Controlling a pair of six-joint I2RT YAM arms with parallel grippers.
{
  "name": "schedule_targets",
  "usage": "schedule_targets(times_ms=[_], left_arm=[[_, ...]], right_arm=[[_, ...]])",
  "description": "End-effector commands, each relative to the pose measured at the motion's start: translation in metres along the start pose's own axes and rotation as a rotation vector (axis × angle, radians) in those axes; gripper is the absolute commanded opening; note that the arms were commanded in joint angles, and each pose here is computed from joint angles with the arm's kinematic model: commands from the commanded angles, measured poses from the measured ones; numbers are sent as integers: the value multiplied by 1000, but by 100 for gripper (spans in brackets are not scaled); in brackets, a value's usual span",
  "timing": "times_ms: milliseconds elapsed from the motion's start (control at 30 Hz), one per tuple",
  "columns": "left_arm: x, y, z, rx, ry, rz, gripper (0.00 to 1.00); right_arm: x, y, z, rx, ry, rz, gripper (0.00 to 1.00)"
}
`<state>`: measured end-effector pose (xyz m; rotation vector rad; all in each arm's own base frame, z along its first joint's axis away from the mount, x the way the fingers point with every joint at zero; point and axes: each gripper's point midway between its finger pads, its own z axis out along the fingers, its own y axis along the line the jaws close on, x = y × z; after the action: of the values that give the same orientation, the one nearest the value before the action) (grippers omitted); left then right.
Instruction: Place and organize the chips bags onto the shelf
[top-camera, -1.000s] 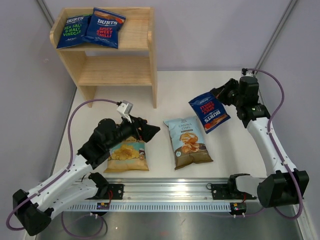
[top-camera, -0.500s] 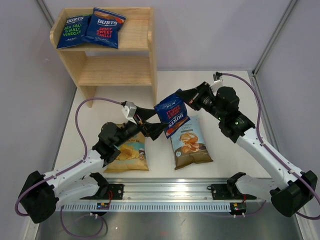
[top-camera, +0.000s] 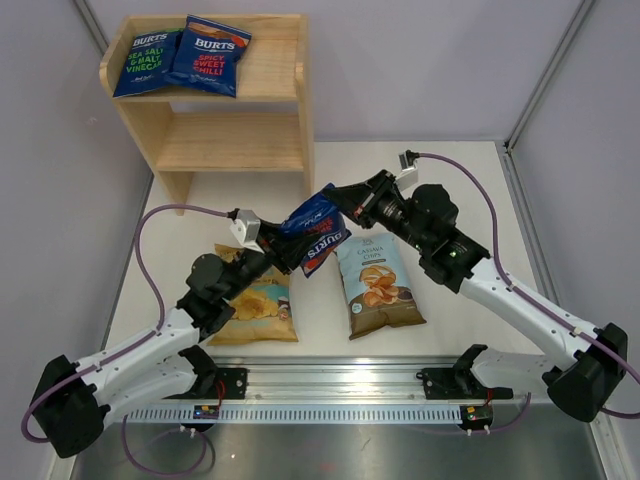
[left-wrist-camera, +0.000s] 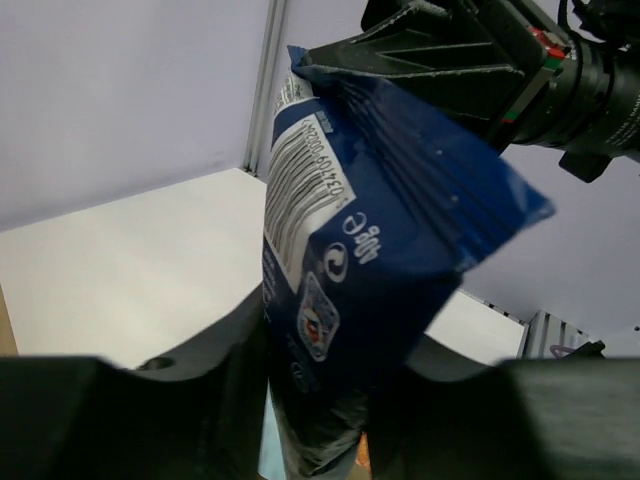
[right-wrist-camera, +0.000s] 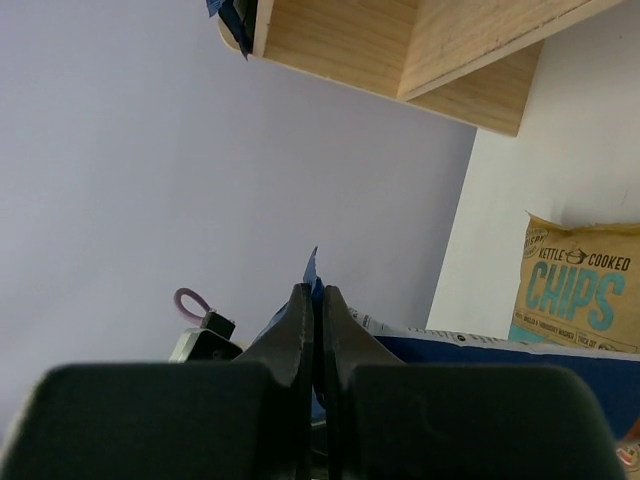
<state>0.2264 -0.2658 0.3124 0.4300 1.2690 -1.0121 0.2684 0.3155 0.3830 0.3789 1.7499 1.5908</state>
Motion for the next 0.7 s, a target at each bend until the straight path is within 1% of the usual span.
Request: schedule_targets(times_ms=[0, 33, 67, 100, 133, 167, 200, 233, 267, 300, 333, 367, 400, 433, 467, 500, 533, 567, 600, 667], left_arm=[[-27, -8, 1, 20, -74, 30, 34], [-28, -12, 1, 34, -55, 22, 32], [-30, -15, 2, 43, -46, 13, 32], [-31, -18, 1, 50, -33, -8, 31], [-26, -19, 0, 51, 5, -29, 31], [-34, -30, 1, 97, 16, -39, 30], [-33, -37, 0, 125, 43, -59, 28], [-28, -41, -2, 144, 89, -78, 28], [-33, -56, -5, 223, 109, -89, 26], [-35, -64, -8, 259, 128, -125, 26], [-37, -66, -10, 280, 139, -141, 26], [-37, -76, -14, 338, 163, -161, 26], [-43, -80, -15, 360, 170, -204, 25], [-47, -81, -16, 375, 174, -217, 25], [-49, -89, -19, 425, 202, -233, 25], [-53, -92, -15, 442, 221, -272, 24], [-58, -93, -14, 464, 229, -284, 23], [-59, -103, -18, 531, 258, -295, 22], [-67, -107, -15, 567, 254, -326, 22], [-71, -115, -17, 624, 268, -355, 22]], right_arm=[[-16, 29, -7, -75, -81, 5, 0], [-19, 29, -10, -68, -99, -29, 1], [-21, 29, -12, -64, -107, -51, 11], [-29, 32, -20, -59, -139, -79, 26], [-34, 36, -25, -54, -153, -157, 40], [-38, 37, -30, -44, -158, -208, 57], [-48, 31, -40, -4, -163, -334, 61], [-51, 38, -49, -2, -142, -399, 65], [-54, 40, -57, 2, -127, -469, 67], [-52, 37, -70, 10, -71, -533, 69], [-54, 40, -79, 11, -57, -629, 69], [-52, 40, -86, 4, -26, -679, 70], [-35, 39, -99, -39, 79, -765, 72], [-26, 44, -106, -74, 130, -800, 74], [-16, 45, -113, -103, 186, -825, 76], [2, 39, -124, -125, 291, -827, 78], [7, 41, -130, -148, 322, -867, 79], [12, 41, -135, -163, 357, -878, 80], [21, 41, -144, -191, 402, -882, 81], [28, 45, -150, -237, 434, -884, 81]])
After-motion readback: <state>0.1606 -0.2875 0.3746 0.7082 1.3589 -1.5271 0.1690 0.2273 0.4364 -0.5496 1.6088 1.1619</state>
